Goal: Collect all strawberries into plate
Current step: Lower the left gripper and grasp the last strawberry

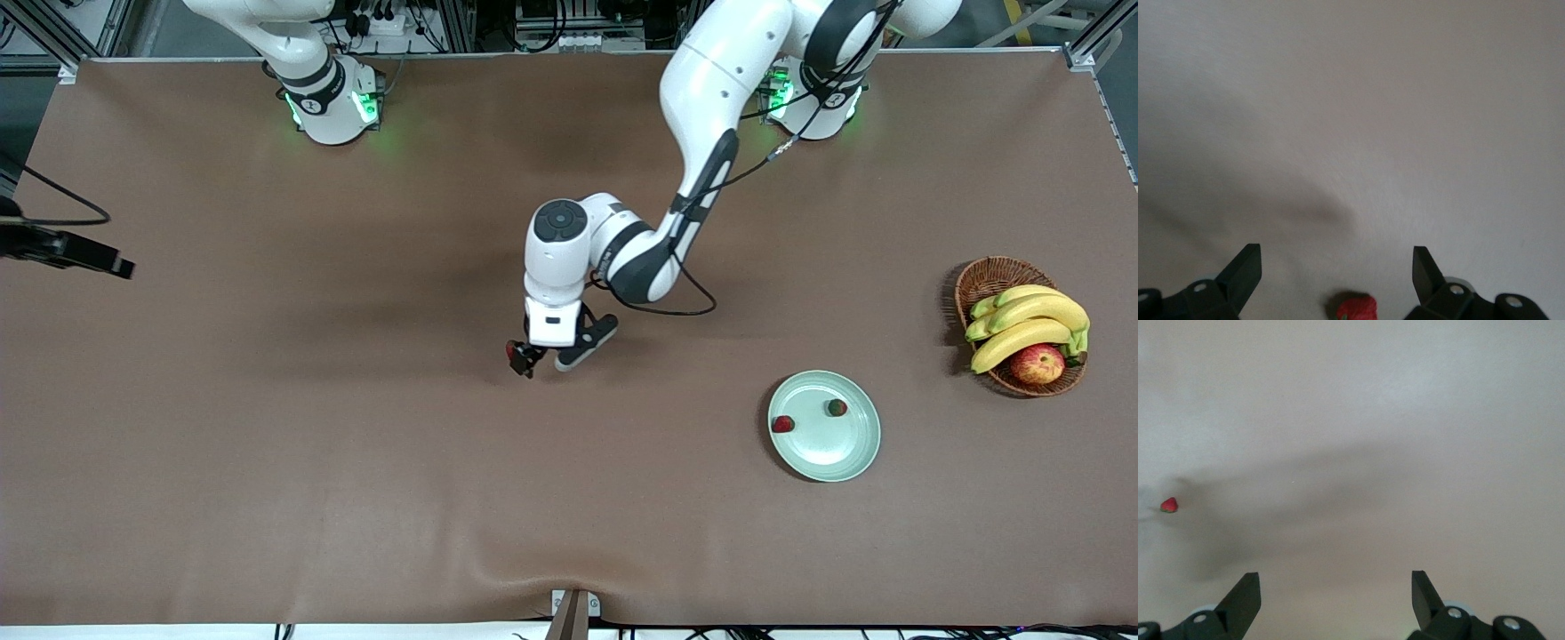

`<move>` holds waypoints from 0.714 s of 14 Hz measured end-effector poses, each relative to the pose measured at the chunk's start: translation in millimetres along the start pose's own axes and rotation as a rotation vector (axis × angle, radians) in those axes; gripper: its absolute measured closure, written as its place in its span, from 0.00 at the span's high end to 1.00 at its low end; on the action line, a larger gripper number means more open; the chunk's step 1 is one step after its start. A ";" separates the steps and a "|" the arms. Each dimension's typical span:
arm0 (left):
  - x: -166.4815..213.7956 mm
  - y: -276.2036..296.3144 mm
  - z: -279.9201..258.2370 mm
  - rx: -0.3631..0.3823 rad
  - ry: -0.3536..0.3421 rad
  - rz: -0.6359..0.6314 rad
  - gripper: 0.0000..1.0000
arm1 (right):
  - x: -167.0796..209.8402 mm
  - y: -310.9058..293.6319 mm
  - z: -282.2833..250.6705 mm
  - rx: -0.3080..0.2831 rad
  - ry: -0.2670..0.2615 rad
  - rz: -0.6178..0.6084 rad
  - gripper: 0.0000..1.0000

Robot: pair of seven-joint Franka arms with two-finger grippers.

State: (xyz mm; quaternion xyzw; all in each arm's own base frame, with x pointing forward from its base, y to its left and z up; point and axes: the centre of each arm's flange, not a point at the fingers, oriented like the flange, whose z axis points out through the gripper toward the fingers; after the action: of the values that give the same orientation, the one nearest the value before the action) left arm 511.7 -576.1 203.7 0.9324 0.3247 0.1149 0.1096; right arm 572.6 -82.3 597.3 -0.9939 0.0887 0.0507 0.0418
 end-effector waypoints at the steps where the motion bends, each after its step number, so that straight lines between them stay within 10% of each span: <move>1: -9.0 0.0 3.1 -0.011 0.006 0.049 1.00 | -5.5 7.6 -9.4 -0.008 0.006 -0.010 1.00; 10: -38.5 3.4 13.0 -0.091 0.050 0.370 1.00 | -53.3 -14.0 -71.8 -0.074 0.022 -0.079 1.00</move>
State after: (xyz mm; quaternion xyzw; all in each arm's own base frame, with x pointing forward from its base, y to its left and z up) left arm 488.0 -604.6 186.8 0.9671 0.1448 0.1708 0.1205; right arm 529.7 -66.1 675.3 -0.9980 0.0480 0.0412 0.0060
